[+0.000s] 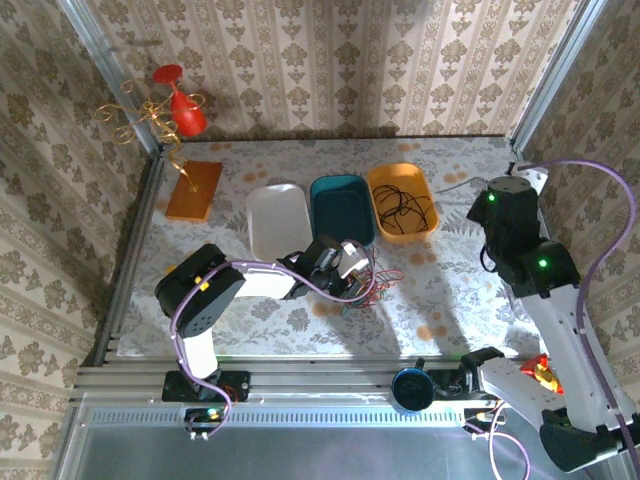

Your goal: Untangle the cables

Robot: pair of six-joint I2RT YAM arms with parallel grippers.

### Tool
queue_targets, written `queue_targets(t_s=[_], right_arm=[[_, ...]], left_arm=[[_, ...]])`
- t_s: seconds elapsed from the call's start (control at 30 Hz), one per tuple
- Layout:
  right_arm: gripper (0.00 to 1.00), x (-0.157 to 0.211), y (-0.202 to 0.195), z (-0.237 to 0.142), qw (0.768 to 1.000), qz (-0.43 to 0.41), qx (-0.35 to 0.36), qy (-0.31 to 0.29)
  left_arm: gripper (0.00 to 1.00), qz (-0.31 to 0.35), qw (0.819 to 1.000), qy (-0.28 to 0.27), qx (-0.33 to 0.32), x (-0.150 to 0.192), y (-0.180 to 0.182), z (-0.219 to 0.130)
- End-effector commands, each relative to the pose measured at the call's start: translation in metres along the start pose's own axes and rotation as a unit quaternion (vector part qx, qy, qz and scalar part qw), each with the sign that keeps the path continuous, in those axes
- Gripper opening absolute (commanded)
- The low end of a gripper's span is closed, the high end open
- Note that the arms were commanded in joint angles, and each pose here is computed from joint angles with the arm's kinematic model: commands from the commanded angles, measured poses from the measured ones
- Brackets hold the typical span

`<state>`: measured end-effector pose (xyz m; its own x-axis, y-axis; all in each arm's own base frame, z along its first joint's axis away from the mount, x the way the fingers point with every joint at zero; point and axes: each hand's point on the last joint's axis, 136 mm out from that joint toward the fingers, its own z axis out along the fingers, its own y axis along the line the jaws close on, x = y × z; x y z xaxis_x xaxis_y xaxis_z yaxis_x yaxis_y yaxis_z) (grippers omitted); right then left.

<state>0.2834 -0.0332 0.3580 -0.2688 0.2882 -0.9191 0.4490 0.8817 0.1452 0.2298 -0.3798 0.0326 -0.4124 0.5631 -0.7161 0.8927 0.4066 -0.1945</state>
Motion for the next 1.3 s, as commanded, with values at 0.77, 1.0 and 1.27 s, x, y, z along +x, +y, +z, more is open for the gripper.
queue_targets(t_s=[0.77,1.0,1.27], right_arm=[[0.0,-0.015,0.122,0.105,0.991,0.06,-0.117,0.014],[0.0,0.056,0.138,0.144,0.982,0.057,-0.133,0.118],[0.0,0.128,0.108,0.161,0.978,0.057,-0.059,0.191]], left_arm=[[0.26,-0.007,0.996,0.087,-0.004,0.052,0.0,0.005],[0.26,-0.007,0.996,0.089,-0.009,0.054,0.001,0.002],[0.26,-0.006,0.996,0.09,-0.006,0.054,0.001,0.003]])
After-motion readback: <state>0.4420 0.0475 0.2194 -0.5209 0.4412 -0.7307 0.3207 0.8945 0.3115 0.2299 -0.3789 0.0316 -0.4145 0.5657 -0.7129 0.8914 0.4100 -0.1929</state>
